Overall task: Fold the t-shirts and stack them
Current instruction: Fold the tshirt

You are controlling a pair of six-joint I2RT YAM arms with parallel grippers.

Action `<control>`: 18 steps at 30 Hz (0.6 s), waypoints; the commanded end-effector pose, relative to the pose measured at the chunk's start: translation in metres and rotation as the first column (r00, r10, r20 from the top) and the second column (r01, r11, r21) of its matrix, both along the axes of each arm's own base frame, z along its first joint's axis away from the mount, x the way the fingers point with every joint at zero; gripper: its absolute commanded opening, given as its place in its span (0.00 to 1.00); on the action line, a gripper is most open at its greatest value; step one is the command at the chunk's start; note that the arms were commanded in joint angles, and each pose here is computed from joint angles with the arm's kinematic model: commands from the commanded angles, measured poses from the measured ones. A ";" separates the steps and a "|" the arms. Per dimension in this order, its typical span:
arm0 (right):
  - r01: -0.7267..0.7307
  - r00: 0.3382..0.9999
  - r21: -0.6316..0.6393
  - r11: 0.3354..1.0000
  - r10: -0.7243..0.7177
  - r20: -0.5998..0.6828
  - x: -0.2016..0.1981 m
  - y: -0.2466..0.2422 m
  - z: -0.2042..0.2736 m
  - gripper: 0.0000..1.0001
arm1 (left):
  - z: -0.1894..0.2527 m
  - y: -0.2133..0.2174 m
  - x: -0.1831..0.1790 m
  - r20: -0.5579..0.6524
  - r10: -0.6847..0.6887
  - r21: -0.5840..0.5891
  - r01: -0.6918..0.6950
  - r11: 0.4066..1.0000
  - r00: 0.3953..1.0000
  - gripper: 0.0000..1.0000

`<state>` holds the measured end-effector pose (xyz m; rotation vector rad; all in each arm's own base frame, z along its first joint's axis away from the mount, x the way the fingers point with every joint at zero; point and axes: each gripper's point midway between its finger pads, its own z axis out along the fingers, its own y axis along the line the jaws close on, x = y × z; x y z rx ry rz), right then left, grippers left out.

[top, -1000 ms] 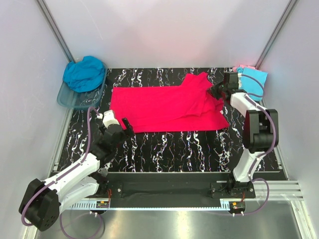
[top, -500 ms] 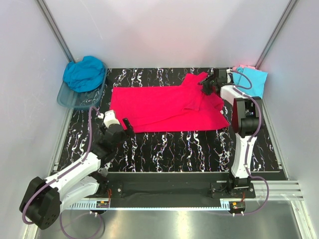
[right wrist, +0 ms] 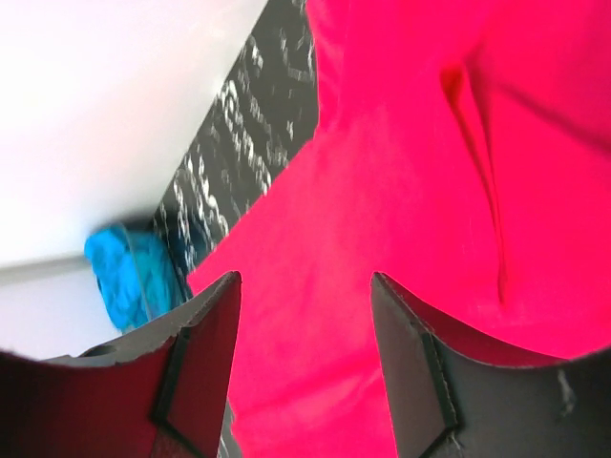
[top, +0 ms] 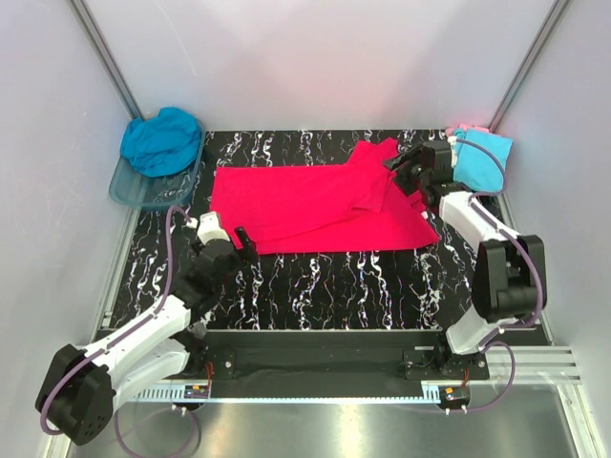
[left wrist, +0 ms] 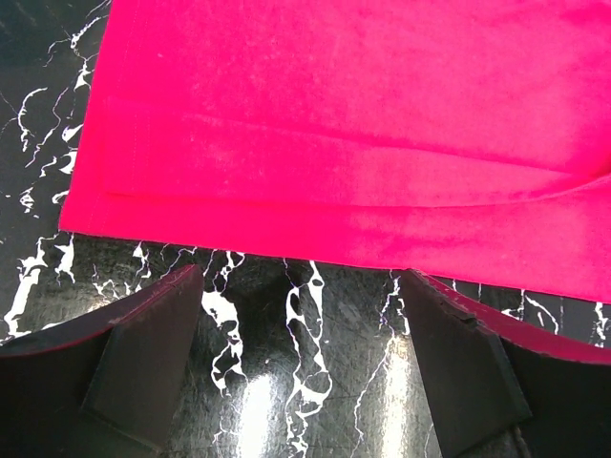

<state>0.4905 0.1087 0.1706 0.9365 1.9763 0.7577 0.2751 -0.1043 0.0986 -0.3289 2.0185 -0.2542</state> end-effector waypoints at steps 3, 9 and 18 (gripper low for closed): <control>-0.003 0.993 -0.070 0.998 -0.006 -0.117 -0.044 -0.002 -0.059 0.63 | 0.018 -0.008 0.005 0.071 -0.021 -0.049 0.025 0.998 0.997 0.89; -0.029 0.984 -0.086 0.996 0.013 -0.180 -0.045 -0.001 -0.103 0.62 | 0.018 -0.008 0.004 0.070 -0.026 -0.048 0.030 0.998 0.997 0.89; -0.044 0.981 -0.107 0.993 0.023 -0.192 -0.032 -0.001 -0.120 0.59 | 0.018 -0.007 0.004 0.074 -0.022 -0.046 0.025 0.999 0.997 0.89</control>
